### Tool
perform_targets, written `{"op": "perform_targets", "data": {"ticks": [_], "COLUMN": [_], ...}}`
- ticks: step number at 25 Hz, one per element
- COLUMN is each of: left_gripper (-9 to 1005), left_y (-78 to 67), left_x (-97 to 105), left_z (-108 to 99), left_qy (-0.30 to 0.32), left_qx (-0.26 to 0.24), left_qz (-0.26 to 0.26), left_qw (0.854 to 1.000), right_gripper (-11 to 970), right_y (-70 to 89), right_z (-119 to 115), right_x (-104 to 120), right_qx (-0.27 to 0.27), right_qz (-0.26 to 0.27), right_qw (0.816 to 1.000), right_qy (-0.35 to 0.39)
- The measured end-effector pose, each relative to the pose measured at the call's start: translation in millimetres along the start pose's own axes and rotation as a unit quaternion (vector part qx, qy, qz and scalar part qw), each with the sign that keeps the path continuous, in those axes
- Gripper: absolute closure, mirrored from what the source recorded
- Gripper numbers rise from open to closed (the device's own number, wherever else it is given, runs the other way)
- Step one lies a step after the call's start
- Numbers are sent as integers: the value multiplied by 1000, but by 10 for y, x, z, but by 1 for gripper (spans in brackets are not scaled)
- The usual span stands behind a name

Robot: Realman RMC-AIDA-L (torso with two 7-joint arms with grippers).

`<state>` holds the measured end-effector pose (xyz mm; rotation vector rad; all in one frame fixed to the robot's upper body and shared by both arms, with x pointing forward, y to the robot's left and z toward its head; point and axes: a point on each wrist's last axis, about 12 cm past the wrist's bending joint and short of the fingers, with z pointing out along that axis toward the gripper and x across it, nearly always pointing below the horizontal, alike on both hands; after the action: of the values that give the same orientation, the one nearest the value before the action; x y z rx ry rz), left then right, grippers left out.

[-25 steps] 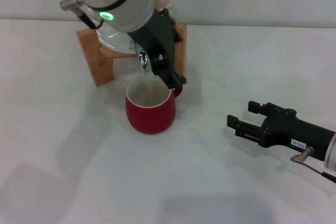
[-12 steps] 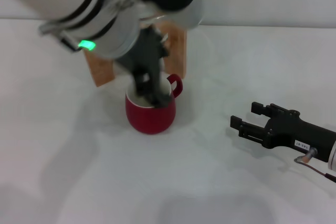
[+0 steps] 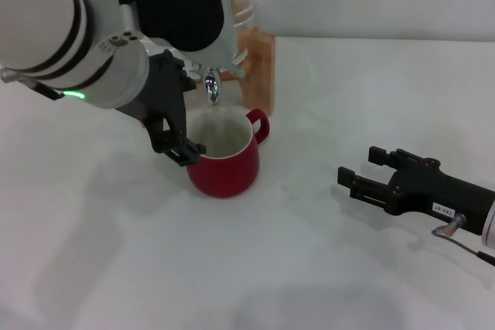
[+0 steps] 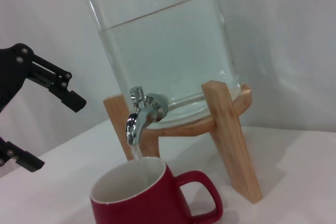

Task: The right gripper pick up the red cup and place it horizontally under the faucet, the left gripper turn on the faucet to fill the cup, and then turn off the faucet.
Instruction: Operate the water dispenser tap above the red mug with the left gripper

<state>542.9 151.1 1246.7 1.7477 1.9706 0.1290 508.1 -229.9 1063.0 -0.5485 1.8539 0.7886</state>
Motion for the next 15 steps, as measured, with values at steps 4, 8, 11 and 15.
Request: {"op": "perform_targets", "data": {"ticks": [4,8,11,15], "left_gripper": [115,115,115,115], "left_y": [5,18,27,35], "left_x": [-14,-32,-38,-41], "left_z": [1,0,6,17], "left_qy": [-1,-4,-6,-8], "left_qx": [-2,-6,-9,-10], "left_qz": [4,8,9,9], "left_qw": [1000,1000,1000,1000], "right_gripper": [191,191,191,191], "right_y": [3,7,6,-2], "right_z": [3,5,11,15], "right_x": [0,3,-2,-15], "right_qx": [0,0,0,1], "right_qz": [0,1,0,0], "right_qw": [1000,1000,1000,1000], "right_qy": [0,0,-1,-3]}}
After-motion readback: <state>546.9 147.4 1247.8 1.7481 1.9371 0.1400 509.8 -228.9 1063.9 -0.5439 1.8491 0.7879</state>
